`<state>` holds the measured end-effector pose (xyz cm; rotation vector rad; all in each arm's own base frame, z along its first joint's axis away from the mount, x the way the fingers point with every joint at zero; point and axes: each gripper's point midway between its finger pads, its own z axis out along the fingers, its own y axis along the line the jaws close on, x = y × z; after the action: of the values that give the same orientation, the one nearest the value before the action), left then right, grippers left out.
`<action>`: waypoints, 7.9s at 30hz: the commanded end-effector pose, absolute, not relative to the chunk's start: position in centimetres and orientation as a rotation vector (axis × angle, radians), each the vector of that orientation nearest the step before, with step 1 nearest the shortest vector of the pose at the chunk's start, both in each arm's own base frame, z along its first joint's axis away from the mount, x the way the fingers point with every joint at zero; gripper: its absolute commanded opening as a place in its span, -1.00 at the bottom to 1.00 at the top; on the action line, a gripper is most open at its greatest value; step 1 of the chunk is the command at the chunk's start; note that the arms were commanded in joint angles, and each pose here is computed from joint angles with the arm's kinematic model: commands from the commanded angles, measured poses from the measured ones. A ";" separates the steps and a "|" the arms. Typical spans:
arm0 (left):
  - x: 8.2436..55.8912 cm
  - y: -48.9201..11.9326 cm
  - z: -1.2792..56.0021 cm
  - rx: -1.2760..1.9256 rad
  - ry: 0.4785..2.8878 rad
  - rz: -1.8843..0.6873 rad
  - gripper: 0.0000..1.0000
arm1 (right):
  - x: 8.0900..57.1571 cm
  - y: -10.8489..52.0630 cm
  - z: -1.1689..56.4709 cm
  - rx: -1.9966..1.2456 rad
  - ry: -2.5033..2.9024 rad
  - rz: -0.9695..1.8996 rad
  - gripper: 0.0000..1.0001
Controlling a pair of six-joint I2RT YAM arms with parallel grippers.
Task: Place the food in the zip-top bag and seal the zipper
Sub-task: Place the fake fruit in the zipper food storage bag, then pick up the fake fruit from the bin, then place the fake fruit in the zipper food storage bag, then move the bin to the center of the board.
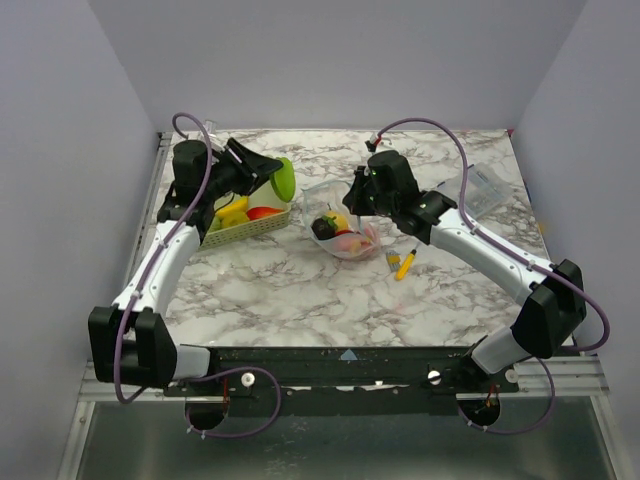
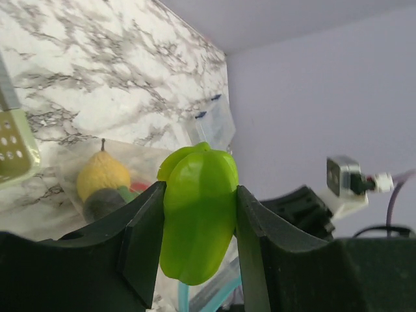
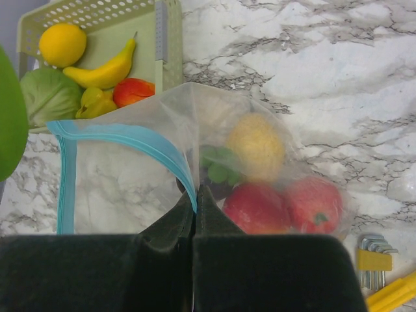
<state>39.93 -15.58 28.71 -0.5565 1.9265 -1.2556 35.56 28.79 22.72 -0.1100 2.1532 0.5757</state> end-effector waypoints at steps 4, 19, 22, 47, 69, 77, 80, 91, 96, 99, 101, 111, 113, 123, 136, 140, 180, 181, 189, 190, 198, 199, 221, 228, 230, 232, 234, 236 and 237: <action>33.2 -20.7 33.3 -0.073 1.874 -1.216 -0.26 | 35.6 29.2 22.3 -0.094 2.153 0.613 -0.99; 32.4 -26.0 30.3 0.007 1.942 -1.244 0.11 | 35.0 29.2 24.0 0.032 2.078 0.732 -0.99; 32.8 -25.9 29.6 -0.012 1.976 -1.220 0.58 | 34.8 29.5 24.3 0.048 2.066 0.770 -0.99; 36.4 -11.2 26.4 -0.362 2.168 -0.766 0.80 | 34.8 28.5 23.4 0.056 2.062 0.718 -0.99; 42.2 -9.6 14.0 -1.009 2.571 -0.512 0.74 | 34.5 28.3 23.0 0.031 2.080 0.698 -0.99; 42.0 -9.2 12.1 -1.494 2.649 -0.314 0.69 | 34.4 28.2 23.0 0.029 2.079 0.697 -0.99; 41.2 -9.3 10.9 -1.622 2.673 -0.250 0.68 | 34.5 28.1 23.1 0.034 2.075 0.694 -0.99; 42.0 -9.4 7.0 -1.889 2.562 -0.191 0.65 | 34.4 28.3 23.1 0.026 2.083 0.696 -0.99; 41.7 -10.5 5.4 -2.004 2.547 -0.225 0.61 | 34.4 28.1 23.1 0.030 2.085 0.692 -0.99; 41.9 -10.5 4.6 -2.036 2.524 -0.209 0.56 | 34.4 28.0 22.9 0.032 2.087 0.682 -0.99; 42.2 -10.5 4.4 -2.040 2.514 -0.215 0.46 | 34.4 28.0 22.9 0.030 2.089 0.681 -0.99; 43.2 -10.5 6.9 -1.911 2.506 -0.307 -0.27 | 34.4 28.0 22.2 0.033 2.104 0.674 -0.99; 43.4 -10.7 8.5 -1.846 2.507 -0.358 -0.34 | 34.5 28.1 22.1 0.035 2.109 0.676 -0.99; 42.0 -9.9 18.6 -1.379 2.427 -0.464 -0.55 | 34.7 28.6 22.0 0.037 2.111 0.691 -0.99; 35.3 -17.8 31.9 -0.350 2.067 -0.957 -0.84 | 34.6 29.2 22.5 0.046 2.108 0.738 -0.99; 31.5 -21.9 35.4 -0.019 1.871 -1.209 -0.92 | 34.3 29.8 22.7 0.049 2.108 0.785 -0.99; 33.1 -20.8 32.8 0.098 1.913 -0.987 0.92 | 34.4 27.8 26.6 0.338 2.028 1.035 -0.99; 33.7 -19.5 32.0 0.044 1.948 -0.942 0.93 | 34.4 27.8 26.5 0.331 2.032 1.033 -0.99; 37.3 -7.0 24.7 -0.453 2.205 -0.410 0.97 | 34.4 28.1 26.3 0.271 2.042 1.022 -0.99; 37.4 -5.6 23.7 -0.516 2.224 -0.364 0.97 | 34.4 28.2 26.3 0.263 2.043 1.023 -0.99; 36.7 2.4 17.7 -0.954 2.290 -0.076 0.97 | 34.6 27.7 26.4 0.244 2.035 0.984 -0.99; 36.6 2.9 17.3 -0.994 2.297 -0.043 0.97 | 34.6 27.6 26.3 0.243 2.036 0.982 -0.99; 38.6 5.2 12.2 -1.286 2.356 0.072 0.88 | 34.5 27.2 25.4 0.260 2.051 0.980 -0.99; 41.6 -1.4 12.0 -0.980 2.483 -0.369 0.84 | 34.6 27.6 25.3 0.258 2.051 1.000 -0.99; 42.1 -3.0 13.8 -0.857 2.415 -0.439 0.87 | 34.6 27.9 25.2 0.252 2.058 1.011 -0.99; 42.2 -3.4 15.5 -0.812 2.344 -0.460 0.90 | 34.5 27.9 25.0 0.253 2.062 1.012 -0.99; 42.2 -2.9 16.7 -0.813 2.310 -0.431 0.91 | 34.5 27.8 24.9 0.257 2.061 1.008 -0.99; 42.3 -2.5 17.2 -0.807 2.315 -0.398 0.91 | 34.5 27.8 24.9 0.256 2.061 1.008 -0.99; 42.4 -2.5 17.2 -0.811 2.329 -0.390 0.91 | 34.5 27.8 24.9 0.256 2.061 1.008 -0.99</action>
<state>40.82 -2.30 14.01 -0.9005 2.4033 -0.3454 34.51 27.50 24.06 0.2638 2.0923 0.9632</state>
